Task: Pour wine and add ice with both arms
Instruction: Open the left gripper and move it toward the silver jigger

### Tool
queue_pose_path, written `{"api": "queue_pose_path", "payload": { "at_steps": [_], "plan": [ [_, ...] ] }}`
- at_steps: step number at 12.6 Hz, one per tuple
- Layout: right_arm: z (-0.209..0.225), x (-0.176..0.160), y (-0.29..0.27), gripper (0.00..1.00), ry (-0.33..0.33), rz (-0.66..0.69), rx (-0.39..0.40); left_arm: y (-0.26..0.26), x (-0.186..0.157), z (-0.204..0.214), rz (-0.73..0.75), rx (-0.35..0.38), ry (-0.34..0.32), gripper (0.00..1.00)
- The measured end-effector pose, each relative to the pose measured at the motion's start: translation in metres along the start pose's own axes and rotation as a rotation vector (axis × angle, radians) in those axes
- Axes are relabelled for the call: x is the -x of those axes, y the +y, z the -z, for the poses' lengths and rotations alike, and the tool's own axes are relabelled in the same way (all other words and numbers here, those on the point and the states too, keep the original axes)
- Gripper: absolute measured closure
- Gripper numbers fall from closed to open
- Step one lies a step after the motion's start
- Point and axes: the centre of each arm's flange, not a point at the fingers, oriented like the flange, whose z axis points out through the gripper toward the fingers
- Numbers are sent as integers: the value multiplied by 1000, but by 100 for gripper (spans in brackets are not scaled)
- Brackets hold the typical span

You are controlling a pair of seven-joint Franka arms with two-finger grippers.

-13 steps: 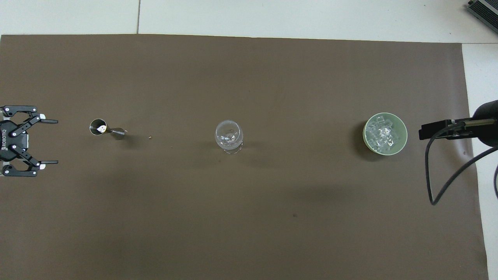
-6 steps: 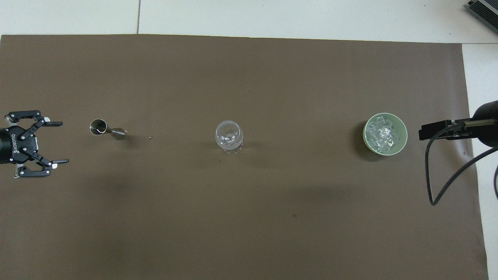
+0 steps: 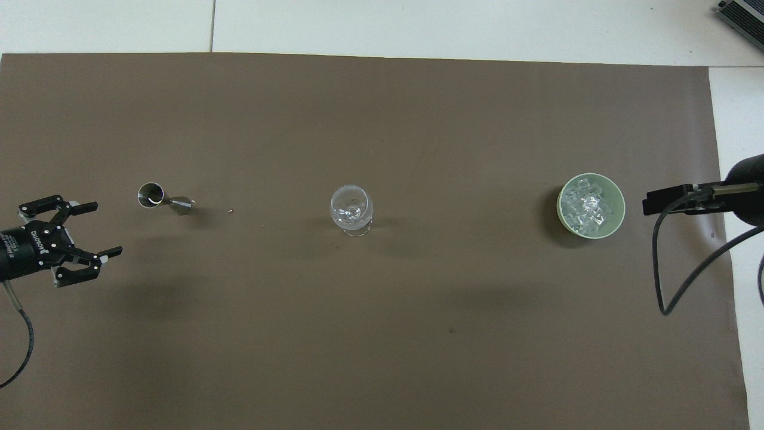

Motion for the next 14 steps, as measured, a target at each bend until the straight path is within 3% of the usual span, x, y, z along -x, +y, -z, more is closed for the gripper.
{"api": "queue_pose_path", "payload": {
  "at_steps": [6,14],
  "plan": [
    [0,0,0,0,0,0,0,-8,-38,-41,19,15,-145,0],
    [0,0,0,0,0,0,0,-8,-62,-83,42,70,-261,0]
  ]
}}
